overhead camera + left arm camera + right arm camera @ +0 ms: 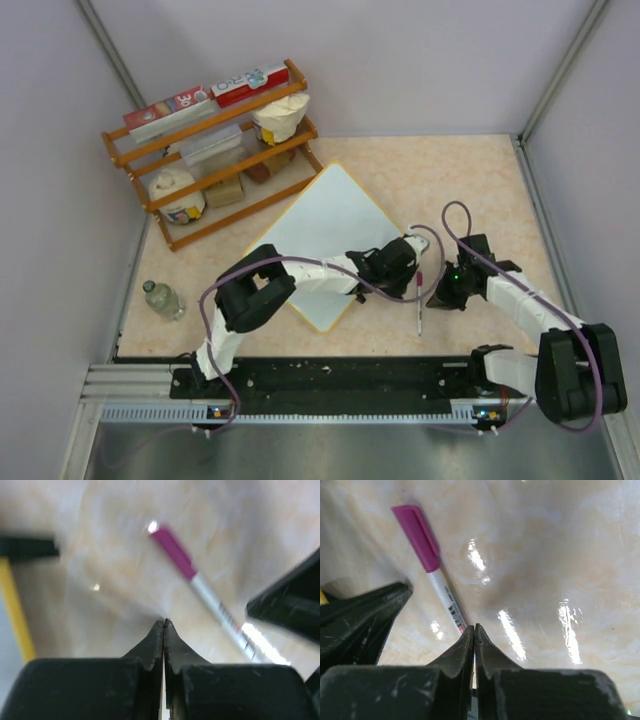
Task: Write a sentence on the whiteboard
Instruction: Move the whiteboard marker without the cap to the center of the board.
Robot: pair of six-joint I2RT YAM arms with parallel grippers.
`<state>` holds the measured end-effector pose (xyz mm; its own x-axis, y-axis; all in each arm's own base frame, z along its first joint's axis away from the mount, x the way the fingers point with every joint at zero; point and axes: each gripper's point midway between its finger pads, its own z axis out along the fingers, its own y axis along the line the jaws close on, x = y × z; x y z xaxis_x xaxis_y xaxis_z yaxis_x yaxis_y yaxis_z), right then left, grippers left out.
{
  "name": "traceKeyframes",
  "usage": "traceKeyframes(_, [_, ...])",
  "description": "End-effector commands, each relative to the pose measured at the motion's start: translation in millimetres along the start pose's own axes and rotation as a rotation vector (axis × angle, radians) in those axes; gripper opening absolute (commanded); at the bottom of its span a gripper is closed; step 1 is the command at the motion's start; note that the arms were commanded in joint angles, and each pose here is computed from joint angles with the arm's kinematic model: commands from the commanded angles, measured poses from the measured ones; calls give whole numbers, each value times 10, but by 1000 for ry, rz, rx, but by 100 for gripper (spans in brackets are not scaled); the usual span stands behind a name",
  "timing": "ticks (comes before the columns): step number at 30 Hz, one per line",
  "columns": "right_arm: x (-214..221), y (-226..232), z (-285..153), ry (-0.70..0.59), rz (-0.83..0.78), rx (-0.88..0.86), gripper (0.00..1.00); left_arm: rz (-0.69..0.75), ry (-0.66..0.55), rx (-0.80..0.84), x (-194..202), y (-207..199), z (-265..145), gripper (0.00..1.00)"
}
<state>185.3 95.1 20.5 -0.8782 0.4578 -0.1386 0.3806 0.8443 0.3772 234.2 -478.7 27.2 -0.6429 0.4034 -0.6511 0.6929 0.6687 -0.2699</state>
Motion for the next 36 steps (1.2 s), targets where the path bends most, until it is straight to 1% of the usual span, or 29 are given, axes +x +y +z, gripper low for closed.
traceKeyframes(1, [-263, 239, -221, -110, -51, -58, 2, -21, -96, -37, -167, 73, -595, 0])
traceKeyframes(4, [-320, 331, -294, -125, -98, -91, 8, -41, -181, -18, -318, 76, -974, 0])
traceKeyframes(6, [-336, 357, -324, -129, -136, -102, 17, -45, -202, -29, -299, 139, -1135, 0])
traceKeyframes(7, [-347, 412, -356, -132, -154, -127, 26, -52, -250, -14, -419, 108, -1327, 0])
traceKeyframes(8, [-363, 433, -372, -138, -167, -133, 42, -54, -268, -1, -441, 93, -1412, 1])
traceKeyframes(9, [-377, 439, -384, -145, -188, -135, 49, -65, -276, -3, -418, 145, -1476, 4])
traceKeyframes(10, [-398, 465, -401, -149, -202, -138, 54, -71, -319, 18, -505, 117, -1638, 7])
traceKeyframes(11, [-417, 476, -408, -153, -214, -137, 64, -77, -333, 39, -527, 108, -1712, 9])
traceKeyframes(12, [-420, 470, -379, -141, -233, -128, 68, -66, -317, 114, -467, 58, -1763, 17])
traceKeyframes(13, [-456, 506, -384, -141, -241, -127, 69, -57, -377, 169, -598, -23, -1944, 22])
traceKeyframes(14, [-450, 518, -361, -129, -253, -121, 69, -64, -396, 186, -626, -28, -2023, 28])
traceKeyframes(15, [-428, 494, -286, -94, -265, -99, 69, -64, -423, 222, -658, -40, -2160, 39])
traceKeyframes(16, [-459, 520, -275, -92, -281, -85, 68, -61, -456, 244, -721, -62, -2248, 45])
traceKeyframes(17, [-421, 539, -239, -73, -308, -72, 63, -64, -476, 254, -751, -59, -2314, 51])
traceKeyframes(18, [-371, 492, -138, -24, -321, -35, 59, -64, -510, 267, -795, -52, -2445, 61])
traceKeyframes(19, [-403, 517, -123, -25, -337, -15, 51, -62, -526, 270, -816, -46, -2496, 65])
traceKeyframes(21, [-297, 538, -40, 17, -388, 34, 48, -59, -569, 270, -881, -20, -2650, 71])
traceKeyframes(22, [-324, 500, 28, 19, -404, 94, 44, -60, -582, 263, -899, -2, -2690, 76])
traceKeyframes(24, [-269, 496, 90, 39, -431, 136, 40, -53, -604, 254, -918, 30, -2794, 80])
traceKeyframes(25, [-264, 446, 134, 51, -436, 177, 36, -53, -611, 246, -921, 47, -2822, 83])
traceKeyframes(27, [-217, 423, 168, 64, -448, 209, 36, -49, -628, 236, -932, 71, -2912, 86])
traceKeyframes(28, [-237, 356, 169, 53, -453, 255, 36, -46, -632, 230, -930, 78, -2938, 86])
traceKeyframes(31, [-194, 298, 200, 61, -470, 292, 35, -40, -658, 210, -943, 112, -3048, 87])
traceKeyframes(34, [-172, 361, 163, 64, -469, 260, 36, -40, -679, 193, -938, 149, -3122, 89])
traceKeyframes(36, [-183, 497, 74, 43, -468, 199, 37, -37, -689, 184, -928, 172, -3150, 91])
